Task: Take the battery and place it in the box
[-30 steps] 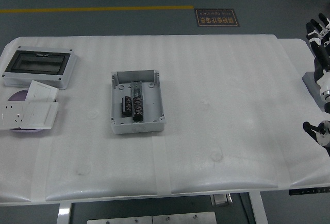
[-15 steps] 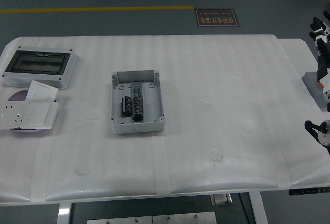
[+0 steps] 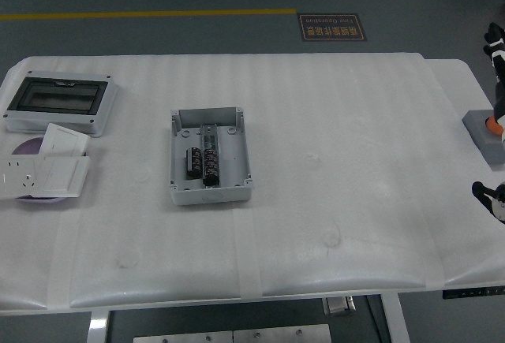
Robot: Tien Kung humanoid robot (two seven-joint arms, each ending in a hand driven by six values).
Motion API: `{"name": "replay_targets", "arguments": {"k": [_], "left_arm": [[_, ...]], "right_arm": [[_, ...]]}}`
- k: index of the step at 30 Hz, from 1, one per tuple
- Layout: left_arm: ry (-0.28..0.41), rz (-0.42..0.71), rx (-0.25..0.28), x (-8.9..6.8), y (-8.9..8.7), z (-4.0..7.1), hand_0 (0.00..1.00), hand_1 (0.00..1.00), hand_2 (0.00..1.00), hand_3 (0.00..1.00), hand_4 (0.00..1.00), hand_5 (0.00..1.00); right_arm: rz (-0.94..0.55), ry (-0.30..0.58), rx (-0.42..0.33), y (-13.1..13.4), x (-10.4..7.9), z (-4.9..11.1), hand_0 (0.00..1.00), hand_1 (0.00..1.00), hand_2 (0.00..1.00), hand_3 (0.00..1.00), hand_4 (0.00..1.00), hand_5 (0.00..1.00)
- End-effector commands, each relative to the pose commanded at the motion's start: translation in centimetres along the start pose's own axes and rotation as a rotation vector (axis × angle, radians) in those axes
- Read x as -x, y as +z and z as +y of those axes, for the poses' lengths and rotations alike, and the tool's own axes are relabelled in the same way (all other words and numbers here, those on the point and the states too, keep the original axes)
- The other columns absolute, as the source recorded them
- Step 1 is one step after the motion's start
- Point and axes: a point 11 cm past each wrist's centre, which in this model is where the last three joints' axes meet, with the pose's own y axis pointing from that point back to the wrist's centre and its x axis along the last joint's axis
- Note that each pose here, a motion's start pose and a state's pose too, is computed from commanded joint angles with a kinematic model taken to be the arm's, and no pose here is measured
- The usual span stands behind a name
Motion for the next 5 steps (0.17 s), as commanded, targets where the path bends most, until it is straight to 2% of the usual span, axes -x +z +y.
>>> {"name": "replay_targets", "arguments": {"k": [5], "left_arm": [[-0.005,0.001,-0.003,0.24,-0.08,-0.03,0.654,0.663,0.619,0.654,0.637,0.429]], "right_arm": [[-0.001,0.002,-0.001,-0.07,0.00,-0.04,0.903,0.850,0.856,0.902,0.807,0.495]]}}
